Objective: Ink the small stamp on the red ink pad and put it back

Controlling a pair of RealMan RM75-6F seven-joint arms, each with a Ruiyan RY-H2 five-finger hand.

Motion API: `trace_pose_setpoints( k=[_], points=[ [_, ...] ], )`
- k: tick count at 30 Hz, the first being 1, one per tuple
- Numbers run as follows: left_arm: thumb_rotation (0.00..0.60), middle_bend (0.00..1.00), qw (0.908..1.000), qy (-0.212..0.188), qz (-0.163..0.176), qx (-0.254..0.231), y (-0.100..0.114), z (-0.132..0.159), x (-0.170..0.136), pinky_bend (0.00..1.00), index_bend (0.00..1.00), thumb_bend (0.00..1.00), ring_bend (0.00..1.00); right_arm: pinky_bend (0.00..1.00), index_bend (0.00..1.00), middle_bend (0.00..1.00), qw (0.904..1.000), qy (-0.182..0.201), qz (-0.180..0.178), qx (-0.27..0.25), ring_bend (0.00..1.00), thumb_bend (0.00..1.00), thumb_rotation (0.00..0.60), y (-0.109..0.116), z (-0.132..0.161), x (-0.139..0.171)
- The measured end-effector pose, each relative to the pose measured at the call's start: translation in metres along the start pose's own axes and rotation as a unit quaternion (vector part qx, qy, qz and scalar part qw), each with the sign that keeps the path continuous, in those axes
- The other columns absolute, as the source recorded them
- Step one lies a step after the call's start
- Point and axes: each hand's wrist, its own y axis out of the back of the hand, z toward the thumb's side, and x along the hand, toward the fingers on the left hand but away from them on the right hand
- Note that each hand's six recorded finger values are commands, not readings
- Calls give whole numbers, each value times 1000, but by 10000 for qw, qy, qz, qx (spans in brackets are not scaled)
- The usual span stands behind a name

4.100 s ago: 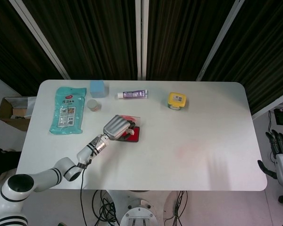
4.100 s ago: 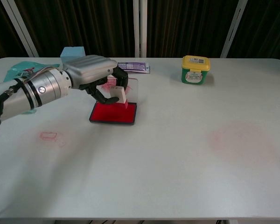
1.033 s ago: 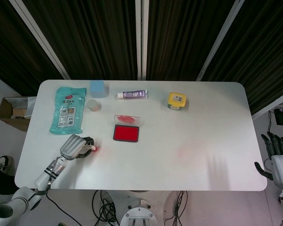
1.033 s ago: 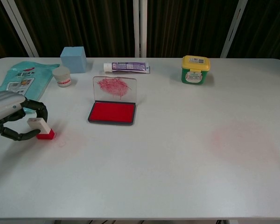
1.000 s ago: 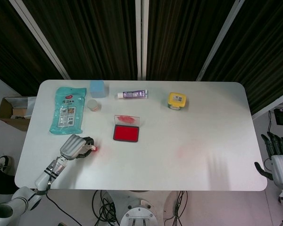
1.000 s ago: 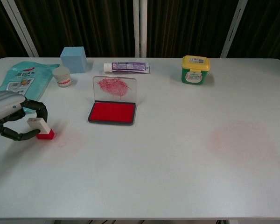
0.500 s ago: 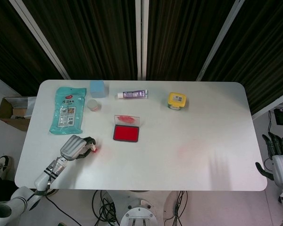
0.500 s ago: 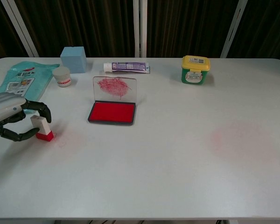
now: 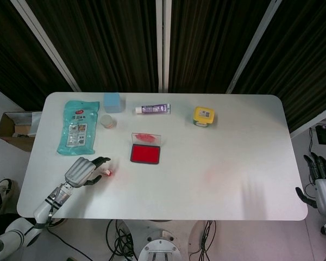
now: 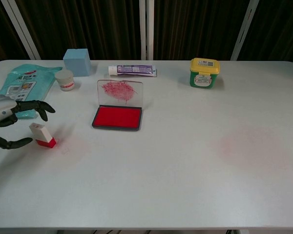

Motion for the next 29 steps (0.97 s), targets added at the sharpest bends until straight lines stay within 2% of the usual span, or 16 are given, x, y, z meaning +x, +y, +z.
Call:
trace_pose_setpoints(
  k=[2,3,5,6,7,8,9,10,11,14,17,21,25,29],
  points=[
    [600,272,9998,134,95,63,8,-8,-9,999,192,261,933,0,0,0,10000,-13,-18,-14,0,179,600,1,-1,0],
    [600,244,9997,211,131,88,12,-12,-13,975,188,241,875,0,0,0,10000,-19,-27,-19,0,179,600,2,-2,1],
    [600,159,9987,444,175,160,21,-25,-24,792,147,204,643,0,0,0,10000,-30,-50,-21,0,179,600,3,-3,1],
    [593,100,9980,565,178,200,25,-31,-30,591,116,179,437,0,0,0,10000,-32,-56,-24,0,179,600,3,-3,1],
    [498,57,9970,709,191,244,31,-39,-37,402,95,150,255,0,0,0,10000,-32,-65,-31,0,179,600,4,-3,1],
    [381,41,9949,927,246,308,40,-49,-46,309,91,132,168,0,0,0,10000,-32,-74,-35,0,179,600,4,-3,1],
    [201,31,9927,1102,323,365,48,-57,-54,234,90,113,106,0,0,0,10000,-30,-85,-38,0,179,600,5,-4,1],
    [47,32,9901,1263,431,434,57,-63,-61,215,90,104,88,0,0,0,9999,-25,-105,-42,0,179,600,5,-3,1],
    [3,34,9857,1459,645,547,72,-70,-73,211,90,105,84,0,0,0,9999,-19,-122,-49,0,179,600,5,-3,1],
    [0,66,9792,1637,1053,566,95,-73,-91,210,91,107,84,0,0,0,9999,6,-152,-75,0,179,600,4,-2,1],
    [0,85,9752,1754,1266,459,117,-75,-110,210,91,108,84,0,0,0,9998,59,-139,-87,0,179,600,2,2,1],
    [0,85,9730,1901,1243,405,138,-75,-130,211,94,108,84,0,0,0,9998,139,-116,-98,0,179,600,-1,6,0],
    [0,84,9732,2027,1012,396,138,-77,-139,211,94,108,84,0,0,0,9998,177,-111,-78,0,179,600,-2,7,2],
    [0,85,9723,2090,926,493,143,-80,-147,211,93,108,84,0,0,0,9998,165,-111,-40,0,179,600,-1,5,3]
  ],
)
